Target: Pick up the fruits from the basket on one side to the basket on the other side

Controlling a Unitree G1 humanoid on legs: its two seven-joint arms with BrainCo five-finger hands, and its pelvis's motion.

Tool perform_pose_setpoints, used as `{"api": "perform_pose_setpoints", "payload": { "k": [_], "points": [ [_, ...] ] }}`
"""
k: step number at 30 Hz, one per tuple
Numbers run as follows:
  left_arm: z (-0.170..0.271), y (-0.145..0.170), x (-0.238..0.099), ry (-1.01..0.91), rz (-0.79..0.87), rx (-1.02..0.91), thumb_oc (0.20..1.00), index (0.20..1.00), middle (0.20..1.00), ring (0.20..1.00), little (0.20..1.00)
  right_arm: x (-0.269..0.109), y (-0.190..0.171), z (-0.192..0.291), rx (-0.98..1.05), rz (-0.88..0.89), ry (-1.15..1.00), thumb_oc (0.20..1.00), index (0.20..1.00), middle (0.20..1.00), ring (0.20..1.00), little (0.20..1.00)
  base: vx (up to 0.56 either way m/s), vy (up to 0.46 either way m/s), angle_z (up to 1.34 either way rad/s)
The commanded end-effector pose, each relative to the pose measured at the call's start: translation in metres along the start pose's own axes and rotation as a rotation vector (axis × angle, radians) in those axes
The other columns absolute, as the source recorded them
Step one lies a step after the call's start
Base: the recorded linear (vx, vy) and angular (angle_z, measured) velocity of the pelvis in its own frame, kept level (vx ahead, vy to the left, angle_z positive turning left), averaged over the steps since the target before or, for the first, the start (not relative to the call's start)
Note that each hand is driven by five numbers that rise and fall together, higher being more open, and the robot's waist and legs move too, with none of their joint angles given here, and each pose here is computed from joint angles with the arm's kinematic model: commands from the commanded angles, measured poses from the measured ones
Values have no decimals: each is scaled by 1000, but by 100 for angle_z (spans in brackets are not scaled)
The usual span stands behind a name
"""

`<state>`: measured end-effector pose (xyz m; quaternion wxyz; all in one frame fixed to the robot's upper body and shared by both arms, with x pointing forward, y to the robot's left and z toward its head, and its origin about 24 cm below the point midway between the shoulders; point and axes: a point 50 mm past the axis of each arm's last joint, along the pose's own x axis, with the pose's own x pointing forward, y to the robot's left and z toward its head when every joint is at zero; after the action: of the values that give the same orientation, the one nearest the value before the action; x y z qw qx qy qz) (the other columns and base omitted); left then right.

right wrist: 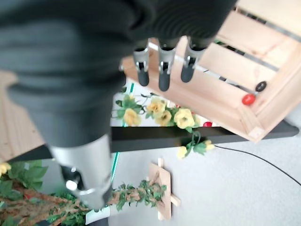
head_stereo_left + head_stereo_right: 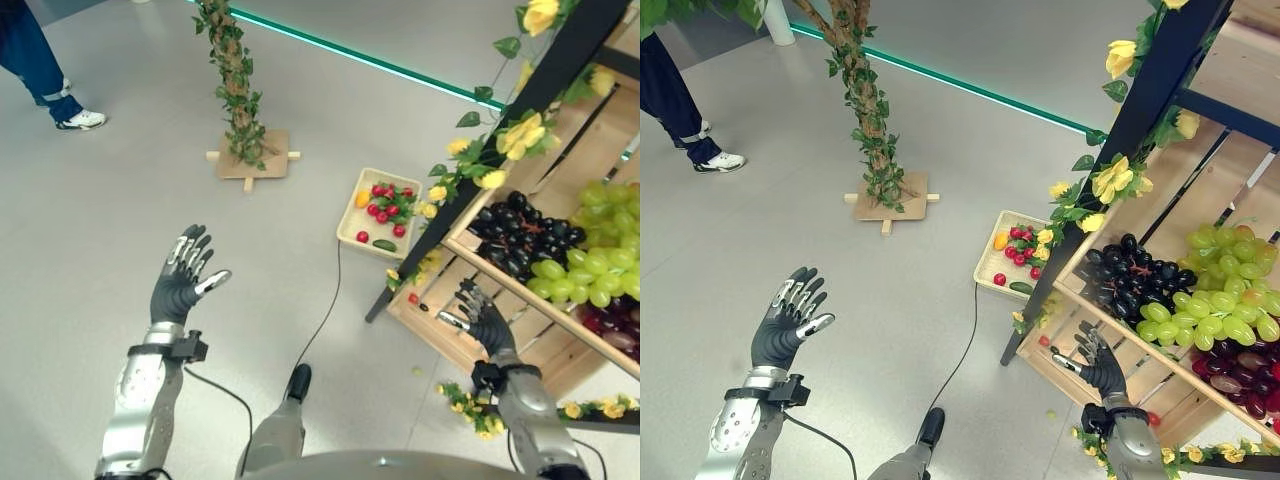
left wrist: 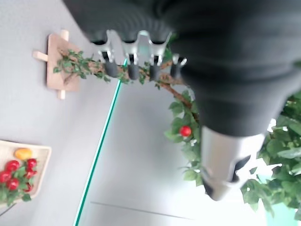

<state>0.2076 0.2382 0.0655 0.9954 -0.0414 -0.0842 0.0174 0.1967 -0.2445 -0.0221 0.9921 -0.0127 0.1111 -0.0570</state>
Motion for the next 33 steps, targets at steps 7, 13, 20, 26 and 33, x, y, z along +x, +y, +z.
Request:
{"api": "perform_pose_setpoints", "payload": {
  "k": [7,13,20,26,33],
  "points": [
    [16,8,10,-107,24,103,1000,1000,1000,1000,1000,14,1,32,1,-9,-156,1000,1000,1000,1000,1000,8,32,-22],
    [15,9,9,-104,25,123,1000,1000,1000,1000,1000,14,0,32,4,-16,-158,1000,1000,1000,1000,1000,12,29,-42],
    [12,11,6,-91,35,105,1000,1000,1000,1000,1000,11,-2,32,14,-20,-160,1000,1000,1000,1000,1000,5,26,-54],
    [8,12,5,-75,54,104,1000,1000,1000,1000,1000,10,-1,30,12,-6,-149,1000,1000,1000,1000,1000,7,2,-45],
    [6,9,6,-65,36,108,1000,1000,1000,1000,1000,8,-2,29,8,-3,-145,1000,1000,1000,1000,1000,11,-13,-12]
  ]
}}
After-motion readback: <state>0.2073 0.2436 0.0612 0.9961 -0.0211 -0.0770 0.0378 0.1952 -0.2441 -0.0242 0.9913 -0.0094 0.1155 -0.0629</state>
